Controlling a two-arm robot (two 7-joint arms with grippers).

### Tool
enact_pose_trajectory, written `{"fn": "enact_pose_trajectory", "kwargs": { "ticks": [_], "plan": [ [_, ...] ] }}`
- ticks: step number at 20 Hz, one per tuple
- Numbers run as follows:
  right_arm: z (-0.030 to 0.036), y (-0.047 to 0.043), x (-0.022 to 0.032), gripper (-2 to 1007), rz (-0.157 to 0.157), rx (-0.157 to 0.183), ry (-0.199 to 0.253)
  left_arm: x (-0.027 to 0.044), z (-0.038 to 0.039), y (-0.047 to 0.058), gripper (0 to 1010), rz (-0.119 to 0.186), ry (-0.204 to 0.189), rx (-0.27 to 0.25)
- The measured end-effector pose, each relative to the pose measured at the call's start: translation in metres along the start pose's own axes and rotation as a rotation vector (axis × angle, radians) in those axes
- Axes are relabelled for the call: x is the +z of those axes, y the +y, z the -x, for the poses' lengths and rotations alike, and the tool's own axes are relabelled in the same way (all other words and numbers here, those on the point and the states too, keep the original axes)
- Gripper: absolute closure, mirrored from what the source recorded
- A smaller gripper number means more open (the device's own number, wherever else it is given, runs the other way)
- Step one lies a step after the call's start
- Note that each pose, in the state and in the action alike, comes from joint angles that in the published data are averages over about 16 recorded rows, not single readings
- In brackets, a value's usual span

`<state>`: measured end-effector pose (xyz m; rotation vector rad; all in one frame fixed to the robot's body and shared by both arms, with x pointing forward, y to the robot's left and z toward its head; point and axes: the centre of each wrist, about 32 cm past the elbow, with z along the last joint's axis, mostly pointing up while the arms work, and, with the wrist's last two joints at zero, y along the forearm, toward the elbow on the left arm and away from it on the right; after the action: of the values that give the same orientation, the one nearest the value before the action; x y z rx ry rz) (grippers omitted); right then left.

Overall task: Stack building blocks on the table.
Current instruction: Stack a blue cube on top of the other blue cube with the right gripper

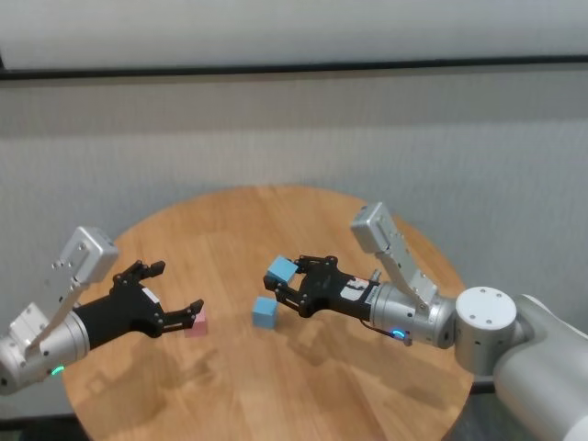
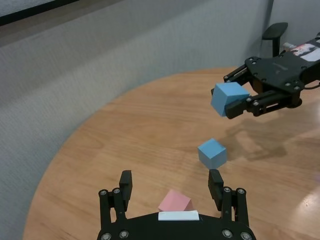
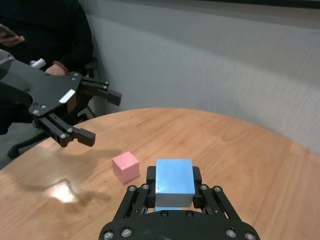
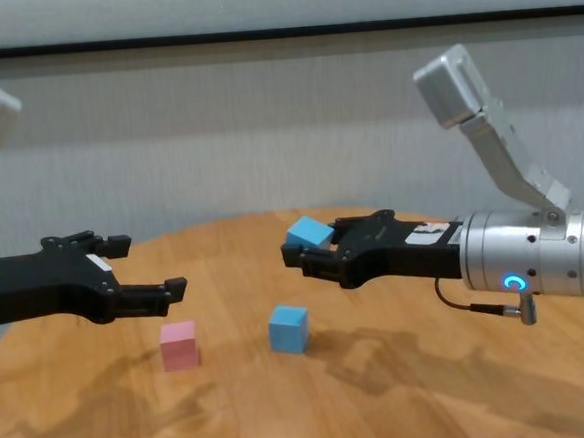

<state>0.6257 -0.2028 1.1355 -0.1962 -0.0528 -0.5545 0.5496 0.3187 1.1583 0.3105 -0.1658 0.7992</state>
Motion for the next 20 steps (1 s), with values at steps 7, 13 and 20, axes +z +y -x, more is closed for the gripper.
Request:
{"fn": "enact_pose_trajectory", "kwargs": {
  "ticks": [7,13,20],
  "plan": [
    [-0.0002,0.0077,-0.0029,635,0.022,0.007,-0.014,0.0,0.0,0.0,10,0.0,0.0,0.0],
    [0.0011,0.0124,-0.0038,635,0.035,0.007,-0.021,0.0,0.0,0.0,10,0.0,0.0,0.0],
    [0.003,0.0169,-0.0048,635,0.053,0.007,-0.017,0.0,0.0,0.0,10,0.0,0.0,0.0]
  ]
}}
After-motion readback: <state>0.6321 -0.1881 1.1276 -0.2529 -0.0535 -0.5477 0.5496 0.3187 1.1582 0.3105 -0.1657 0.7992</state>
